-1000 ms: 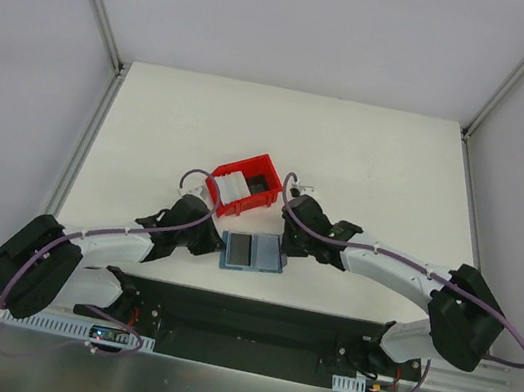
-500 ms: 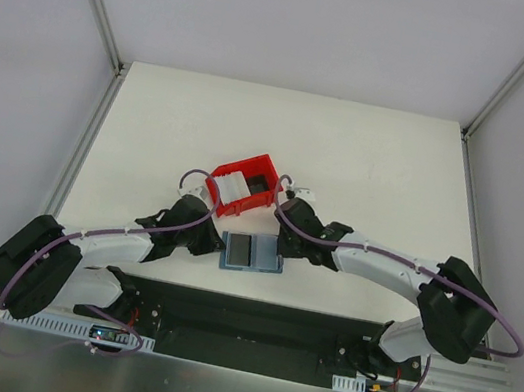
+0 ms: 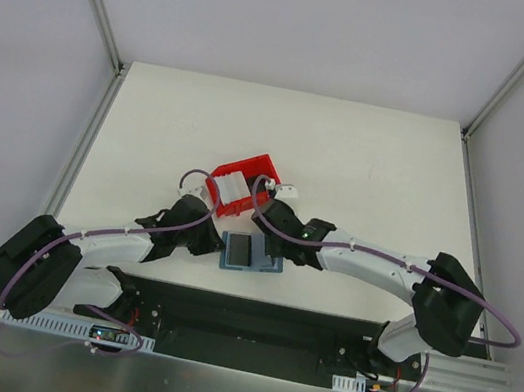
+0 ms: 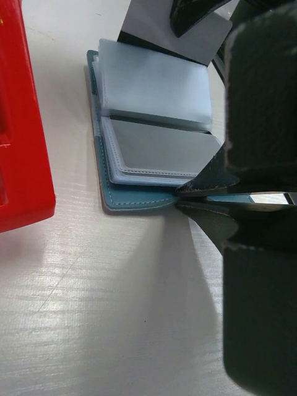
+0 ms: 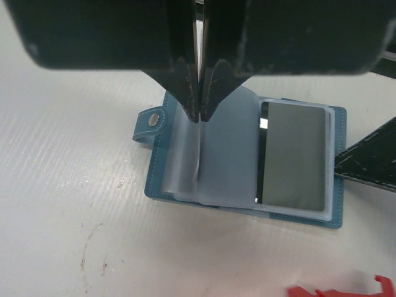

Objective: Put the credit cards into the card holder
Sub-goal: Turn over the card slot in the card holder.

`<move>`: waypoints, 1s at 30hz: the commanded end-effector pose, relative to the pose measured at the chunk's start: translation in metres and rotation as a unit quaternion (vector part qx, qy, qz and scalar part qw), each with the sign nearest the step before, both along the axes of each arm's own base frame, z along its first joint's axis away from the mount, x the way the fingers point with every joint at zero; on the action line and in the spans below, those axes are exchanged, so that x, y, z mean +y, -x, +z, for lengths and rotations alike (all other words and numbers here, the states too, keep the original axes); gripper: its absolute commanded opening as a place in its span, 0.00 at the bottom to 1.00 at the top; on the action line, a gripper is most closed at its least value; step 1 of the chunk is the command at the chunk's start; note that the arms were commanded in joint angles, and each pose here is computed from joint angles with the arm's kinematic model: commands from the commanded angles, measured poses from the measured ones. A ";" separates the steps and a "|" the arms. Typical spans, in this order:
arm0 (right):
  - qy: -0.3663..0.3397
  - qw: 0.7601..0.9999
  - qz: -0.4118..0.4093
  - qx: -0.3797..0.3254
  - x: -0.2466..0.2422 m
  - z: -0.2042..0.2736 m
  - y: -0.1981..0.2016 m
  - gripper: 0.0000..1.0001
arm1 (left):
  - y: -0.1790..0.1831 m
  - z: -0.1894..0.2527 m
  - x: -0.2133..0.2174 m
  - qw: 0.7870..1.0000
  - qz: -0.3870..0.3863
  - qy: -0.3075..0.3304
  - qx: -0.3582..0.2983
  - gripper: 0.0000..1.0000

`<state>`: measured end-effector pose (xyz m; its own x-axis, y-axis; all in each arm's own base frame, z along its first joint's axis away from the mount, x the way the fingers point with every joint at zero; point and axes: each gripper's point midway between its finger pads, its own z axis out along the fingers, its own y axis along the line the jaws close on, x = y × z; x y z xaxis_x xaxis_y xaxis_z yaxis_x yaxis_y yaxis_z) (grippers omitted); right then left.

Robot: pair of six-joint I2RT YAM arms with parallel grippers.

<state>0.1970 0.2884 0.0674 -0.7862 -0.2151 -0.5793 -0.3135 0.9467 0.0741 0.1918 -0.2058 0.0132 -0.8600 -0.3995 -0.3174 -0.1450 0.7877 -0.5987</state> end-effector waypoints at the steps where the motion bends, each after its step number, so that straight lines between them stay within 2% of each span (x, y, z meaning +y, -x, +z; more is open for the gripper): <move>1: 0.021 0.999 0.000 -0.034 0.009 0.023 -0.006 0.00 | 0.024 -0.028 0.020 0.998 0.000 -0.042 0.053 0.00; 8: 0.035 0.999 0.004 -0.037 0.013 0.025 -0.004 0.00 | 0.024 -0.028 0.020 0.998 -0.001 -0.043 0.053 0.00; 11: -0.008 0.999 0.032 -0.039 0.031 0.031 -0.003 0.00 | 0.024 -0.028 0.021 0.998 0.000 -0.042 0.053 0.00; 17: -0.084 0.991 0.101 0.005 0.077 0.032 0.015 0.00 | 0.022 -0.025 0.020 0.998 -0.001 -0.040 0.048 0.00; 21: -0.059 0.995 0.081 -0.004 0.062 0.028 0.009 0.00 | 0.022 -0.023 0.020 0.998 -0.002 -0.036 0.041 0.00; 26: -0.069 0.996 0.055 -0.023 0.044 0.040 0.001 0.00 | 0.021 -0.017 0.018 0.999 -0.004 -0.028 0.032 0.00; 30: -0.060 0.998 0.029 -0.014 0.032 0.028 -0.004 0.00 | 0.018 -0.002 0.012 1.000 -0.015 -0.010 0.010 0.00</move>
